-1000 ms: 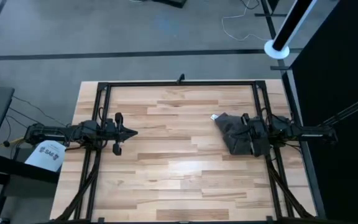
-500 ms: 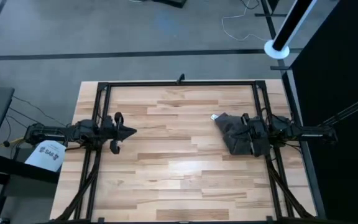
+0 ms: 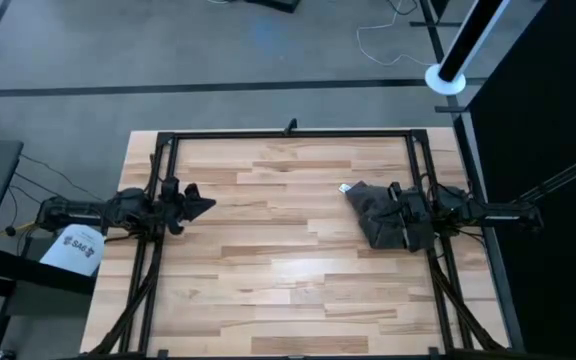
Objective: Roll towel
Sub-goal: Fold the gray towel
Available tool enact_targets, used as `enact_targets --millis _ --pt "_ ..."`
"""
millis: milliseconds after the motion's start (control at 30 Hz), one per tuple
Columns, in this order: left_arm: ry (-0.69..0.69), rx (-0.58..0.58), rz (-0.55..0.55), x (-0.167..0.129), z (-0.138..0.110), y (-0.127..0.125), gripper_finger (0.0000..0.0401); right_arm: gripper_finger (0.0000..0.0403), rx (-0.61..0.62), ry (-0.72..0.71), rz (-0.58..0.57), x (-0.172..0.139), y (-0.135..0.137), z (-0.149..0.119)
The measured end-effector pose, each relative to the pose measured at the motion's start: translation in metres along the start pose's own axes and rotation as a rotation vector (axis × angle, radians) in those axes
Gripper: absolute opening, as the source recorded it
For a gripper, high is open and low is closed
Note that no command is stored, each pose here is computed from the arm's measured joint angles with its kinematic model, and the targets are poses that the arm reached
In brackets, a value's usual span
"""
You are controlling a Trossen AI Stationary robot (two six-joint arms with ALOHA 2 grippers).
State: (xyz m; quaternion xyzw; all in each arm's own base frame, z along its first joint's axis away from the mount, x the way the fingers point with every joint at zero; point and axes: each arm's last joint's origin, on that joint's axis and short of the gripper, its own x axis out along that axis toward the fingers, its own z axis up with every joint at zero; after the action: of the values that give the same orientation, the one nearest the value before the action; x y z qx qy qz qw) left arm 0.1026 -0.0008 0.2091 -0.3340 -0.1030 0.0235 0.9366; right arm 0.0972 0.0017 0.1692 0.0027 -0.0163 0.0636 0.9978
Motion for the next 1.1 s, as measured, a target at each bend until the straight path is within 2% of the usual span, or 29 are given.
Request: enact_targets --millis 133,267,400,533,667,800,967,1100 --pt "0.093 0.125 0.069 0.029 0.016 -0.018 0.0000 0.0000 0.000 0.000 0.000 0.000 0.000 0.000" --pt "0.262 0.298 0.171 0.087 0.017 -0.030 0.0000 0.0000 0.000 0.000 0.000 0.000 0.000 0.000" --pt "0.404 0.325 0.314 0.159 0.006 -0.020 0.0000 0.0000 0.000 0.000 0.000 0.000 0.000 0.000" --pt "0.448 0.366 0.372 0.231 -0.004 -0.002 0.0007 0.0000 0.000 0.000 0.000 0.000 0.000 0.000" --pt "0.486 0.474 0.383 0.293 -0.016 0.022 0.0047 0.0000 0.000 0.000 0.000 0.000 0.000 0.000" --pt "0.527 0.534 0.333 0.344 -0.027 0.043 0.0107 0.0000 0.000 0.000 0.000 0.000 0.000 0.000" --pt "0.616 0.569 0.301 0.388 -0.046 0.067 0.0181 0.0000 0.000 0.000 0.000 0.000 0.000 0.000" --pt "0.640 0.608 0.286 0.412 -0.060 0.079 0.0221 0.0000 0.000 0.000 0.000 0.000 0.000 0.000"
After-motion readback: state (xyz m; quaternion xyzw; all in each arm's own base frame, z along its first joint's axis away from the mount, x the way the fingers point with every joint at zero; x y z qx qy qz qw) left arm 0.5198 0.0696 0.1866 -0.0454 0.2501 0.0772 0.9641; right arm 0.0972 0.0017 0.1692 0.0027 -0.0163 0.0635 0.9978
